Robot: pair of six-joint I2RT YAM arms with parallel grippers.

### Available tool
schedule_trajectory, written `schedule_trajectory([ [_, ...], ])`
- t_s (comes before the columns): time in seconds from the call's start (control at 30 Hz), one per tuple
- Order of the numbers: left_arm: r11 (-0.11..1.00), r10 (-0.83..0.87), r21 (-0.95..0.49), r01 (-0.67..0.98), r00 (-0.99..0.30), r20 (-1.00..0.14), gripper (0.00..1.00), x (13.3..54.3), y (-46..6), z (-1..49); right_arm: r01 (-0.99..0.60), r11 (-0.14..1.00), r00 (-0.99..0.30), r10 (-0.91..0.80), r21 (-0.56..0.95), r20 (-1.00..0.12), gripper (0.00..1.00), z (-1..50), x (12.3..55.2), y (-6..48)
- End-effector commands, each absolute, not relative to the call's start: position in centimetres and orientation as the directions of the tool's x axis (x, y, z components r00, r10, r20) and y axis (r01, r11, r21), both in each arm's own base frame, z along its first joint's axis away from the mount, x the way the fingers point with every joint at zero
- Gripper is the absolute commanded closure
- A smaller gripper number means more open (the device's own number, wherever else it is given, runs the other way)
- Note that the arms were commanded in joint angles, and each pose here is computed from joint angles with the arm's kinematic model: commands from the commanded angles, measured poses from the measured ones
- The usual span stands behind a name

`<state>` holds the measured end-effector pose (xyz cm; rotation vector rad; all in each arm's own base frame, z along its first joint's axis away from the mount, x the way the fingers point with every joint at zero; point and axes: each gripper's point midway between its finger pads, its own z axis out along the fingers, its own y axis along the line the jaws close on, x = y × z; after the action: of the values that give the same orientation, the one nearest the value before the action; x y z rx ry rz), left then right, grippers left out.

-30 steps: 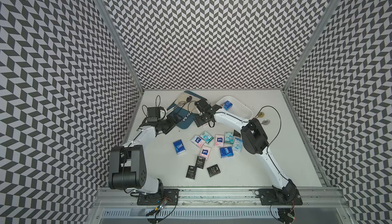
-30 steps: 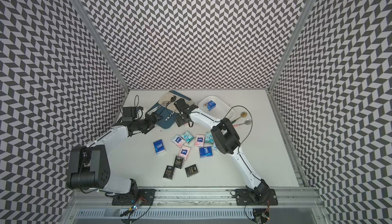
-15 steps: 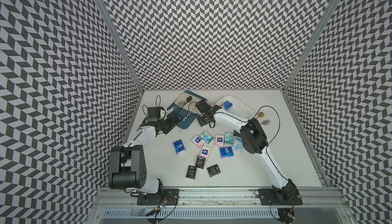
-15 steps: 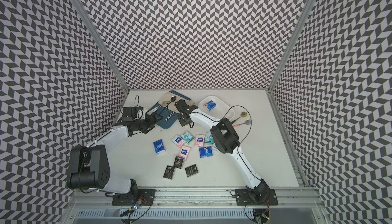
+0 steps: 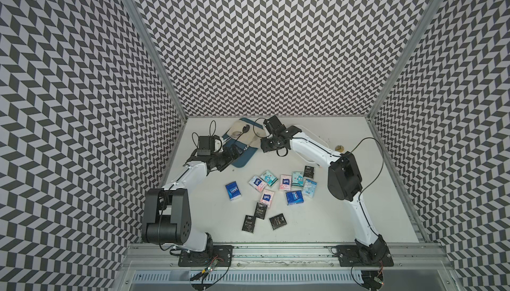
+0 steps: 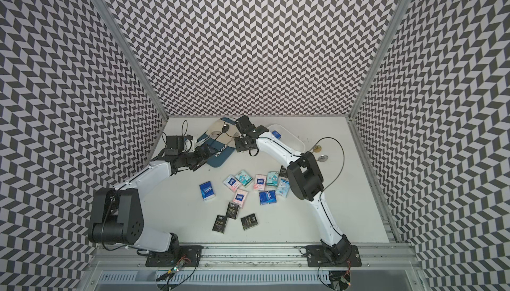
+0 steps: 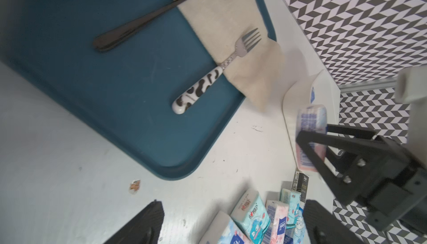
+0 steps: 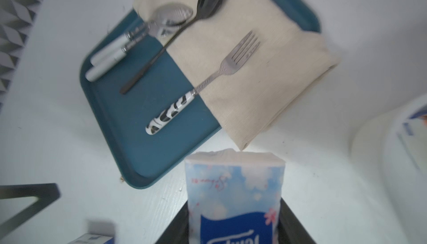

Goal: Put the pocket tissues into the storage box
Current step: Pick up the pocket tissues from the center of the board, then place the pocket tissues in the storage box.

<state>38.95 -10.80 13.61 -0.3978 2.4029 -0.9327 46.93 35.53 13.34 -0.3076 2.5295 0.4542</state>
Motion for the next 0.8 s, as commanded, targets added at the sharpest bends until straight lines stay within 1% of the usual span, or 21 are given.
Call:
schedule_trajectory([
  [0.0, 0.736, -0.418, -0.676, -0.038, -0.811, -0.409, 0.0, 39.9, -11.7, 14.8, -0.183, 0.919, -0.828, 0.048, 0.35, -0.559, 0.49, 15.9, 48.8, 32.0],
  [0.2, 0.759, -0.391, -0.651, -0.02, -0.813, -0.431, 0.0, 39.8, -12.1, 15.0, -0.025, 0.927, -0.79, 0.211, 0.374, -0.575, 0.49, 16.4, 50.8, 25.2],
  [0.3, 0.76, -0.389, -0.649, -0.025, -0.818, -0.423, 0.0, 39.5, -12.1, 14.6, 0.071, 0.916, -0.783, 0.297, 0.396, -0.547, 0.49, 15.5, 51.3, 22.0],
  [0.37, 0.761, -0.388, -0.648, -0.029, -0.822, -0.418, 0.0, 39.3, -12.1, 14.3, 0.138, 0.892, -0.78, 0.365, 0.43, -0.509, 0.49, 14.4, 51.5, 20.2],
  [0.53, 0.762, -0.385, -0.647, -0.032, -0.826, -0.412, 0.0, 39.0, -12.2, 13.9, 0.27, 0.82, -0.756, 0.505, 0.504, -0.417, 0.49, 11.7, 51.7, 18.2],
  [0.7, 0.764, -0.381, -0.645, -0.03, -0.827, -0.413, 0.0, 38.9, -12.2, 13.9, 0.375, 0.76, -0.699, 0.608, 0.53, -0.376, 0.49, 9.9, 52.3, 17.3],
  [0.77, 0.765, -0.38, -0.643, -0.028, -0.827, -0.415, 0.0, 38.8, -12.2, 14.0, 0.417, 0.728, -0.681, 0.647, 0.544, -0.344, 0.49, 9.0, 52.6, 17.2],
])
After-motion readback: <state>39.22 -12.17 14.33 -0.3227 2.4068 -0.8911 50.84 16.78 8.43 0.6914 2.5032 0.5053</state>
